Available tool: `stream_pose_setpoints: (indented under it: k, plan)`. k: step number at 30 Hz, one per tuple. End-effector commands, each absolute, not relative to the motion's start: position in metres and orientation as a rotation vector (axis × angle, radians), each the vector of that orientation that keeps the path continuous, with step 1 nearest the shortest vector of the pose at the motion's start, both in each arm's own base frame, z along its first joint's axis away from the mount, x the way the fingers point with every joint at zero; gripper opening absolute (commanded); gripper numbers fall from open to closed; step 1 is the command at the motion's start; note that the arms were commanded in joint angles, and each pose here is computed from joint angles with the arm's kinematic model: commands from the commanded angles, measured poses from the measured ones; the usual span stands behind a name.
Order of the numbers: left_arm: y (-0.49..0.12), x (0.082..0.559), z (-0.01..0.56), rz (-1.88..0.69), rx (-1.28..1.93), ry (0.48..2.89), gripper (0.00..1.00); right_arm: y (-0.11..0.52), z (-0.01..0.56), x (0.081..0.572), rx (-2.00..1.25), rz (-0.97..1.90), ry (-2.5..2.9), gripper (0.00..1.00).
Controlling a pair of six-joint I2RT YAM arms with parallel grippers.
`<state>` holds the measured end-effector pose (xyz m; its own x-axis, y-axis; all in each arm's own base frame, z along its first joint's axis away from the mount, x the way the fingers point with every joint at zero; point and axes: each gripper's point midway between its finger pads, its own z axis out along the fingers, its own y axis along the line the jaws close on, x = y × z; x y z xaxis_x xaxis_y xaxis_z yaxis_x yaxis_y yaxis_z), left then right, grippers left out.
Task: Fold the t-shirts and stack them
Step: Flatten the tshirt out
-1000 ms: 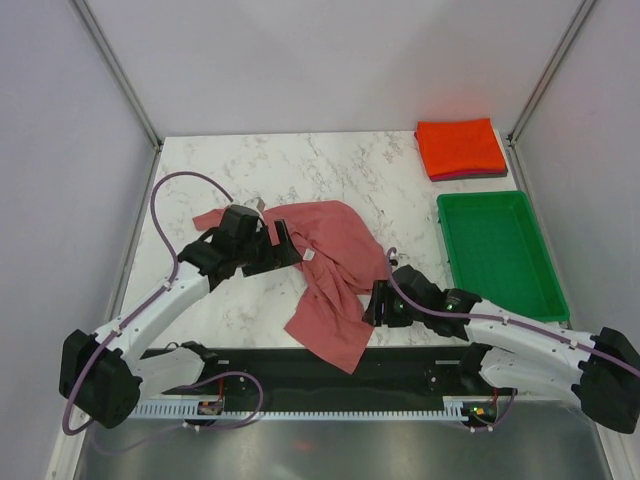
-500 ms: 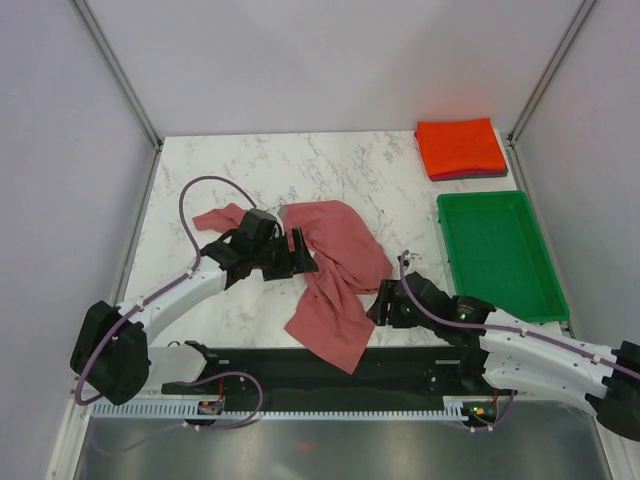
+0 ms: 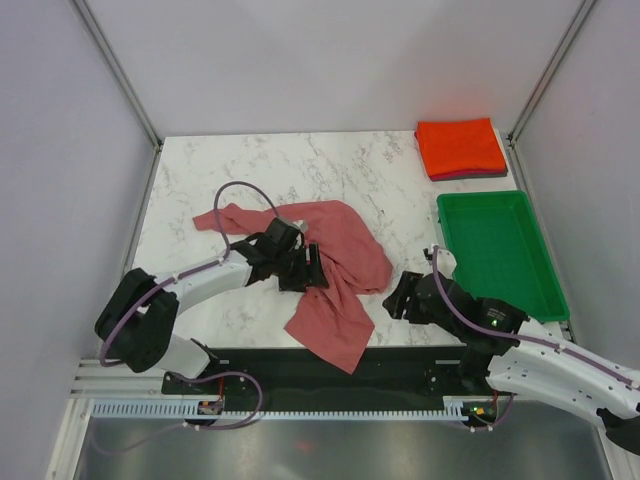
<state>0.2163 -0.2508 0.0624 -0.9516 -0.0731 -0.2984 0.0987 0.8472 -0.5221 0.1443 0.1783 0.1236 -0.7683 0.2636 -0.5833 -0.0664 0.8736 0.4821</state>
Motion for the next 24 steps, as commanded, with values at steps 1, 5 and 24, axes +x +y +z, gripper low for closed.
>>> stream_pose_setpoints:
  k: [1,5,24]
  plan:
    - [-0.284,0.235,0.082,-0.852,0.046,2.634,0.71,0.170,0.147,0.158,0.161,0.578,2.294,0.65]
    - [-0.289,0.247,0.062,-0.781,-0.040,2.670,0.70,0.163,0.145,0.172,0.152,0.447,2.272,0.66]
    - [-0.264,0.250,0.103,-0.700,0.046,2.630,0.02,0.210,0.089,0.368,-0.067,0.562,2.343,0.73]
